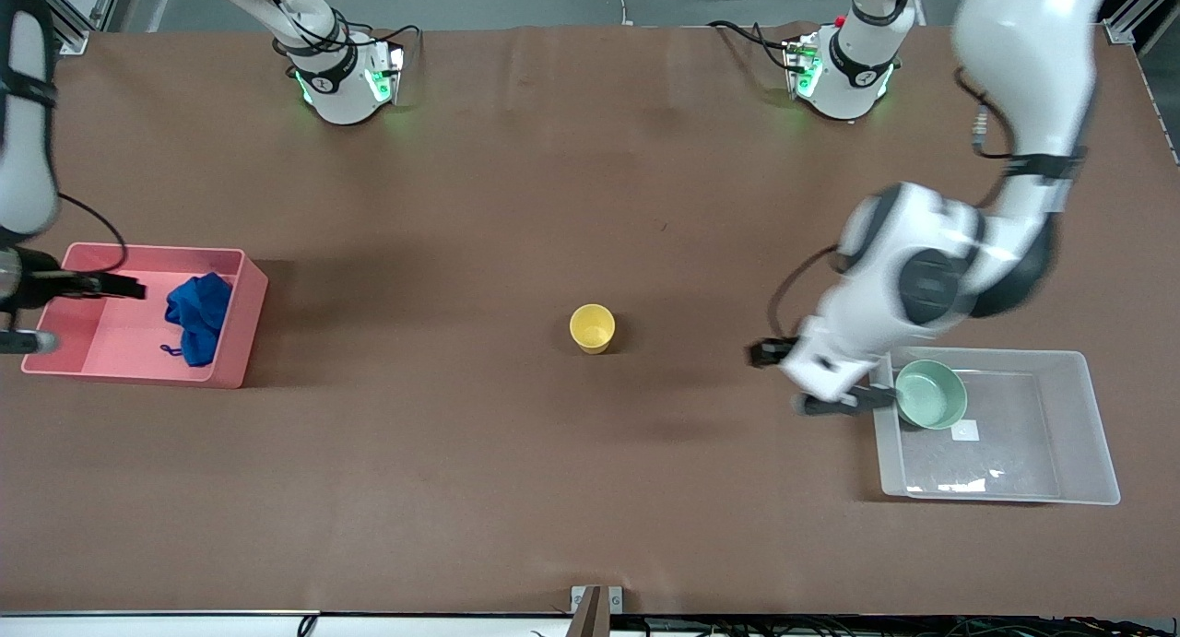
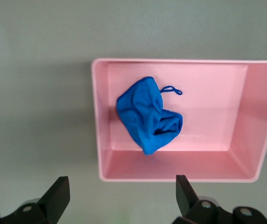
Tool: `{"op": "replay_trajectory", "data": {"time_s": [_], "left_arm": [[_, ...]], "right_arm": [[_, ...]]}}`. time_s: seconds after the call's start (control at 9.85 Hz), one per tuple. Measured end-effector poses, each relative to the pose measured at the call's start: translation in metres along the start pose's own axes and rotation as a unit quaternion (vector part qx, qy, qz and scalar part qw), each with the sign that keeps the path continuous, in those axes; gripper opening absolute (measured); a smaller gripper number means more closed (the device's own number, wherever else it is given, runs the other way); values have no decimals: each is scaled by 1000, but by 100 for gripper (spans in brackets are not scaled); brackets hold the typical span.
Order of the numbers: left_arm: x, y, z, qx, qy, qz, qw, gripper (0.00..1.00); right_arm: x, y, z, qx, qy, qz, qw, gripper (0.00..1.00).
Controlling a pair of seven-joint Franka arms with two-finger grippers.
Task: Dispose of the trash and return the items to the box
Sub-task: 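Move the left gripper to the yellow cup while the right arm withdraws, then close the left gripper on the yellow cup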
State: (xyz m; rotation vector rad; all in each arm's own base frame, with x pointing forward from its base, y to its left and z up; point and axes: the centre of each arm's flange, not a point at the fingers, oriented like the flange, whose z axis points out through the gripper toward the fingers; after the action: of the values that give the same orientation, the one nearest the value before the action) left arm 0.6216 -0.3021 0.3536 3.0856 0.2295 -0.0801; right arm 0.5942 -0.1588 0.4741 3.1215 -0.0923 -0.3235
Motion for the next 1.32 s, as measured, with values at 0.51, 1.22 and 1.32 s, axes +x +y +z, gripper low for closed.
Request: {"op": "replay_trajectory", "data": {"time_s": [0.51,1.22,1.32], "left_arm": [[-118,141,104,-32,39,-79,996,100],[-154,166,151,-18,32,-64,997,73],[-151,165,149,-20,33,-66,997,74]], "right_arm": [[-94,-59,-143,18,62,28,998,100],[-125,-86,-176,16,87,17,996,100],[-123,-86,-178,15,90,18,996,100]]}}
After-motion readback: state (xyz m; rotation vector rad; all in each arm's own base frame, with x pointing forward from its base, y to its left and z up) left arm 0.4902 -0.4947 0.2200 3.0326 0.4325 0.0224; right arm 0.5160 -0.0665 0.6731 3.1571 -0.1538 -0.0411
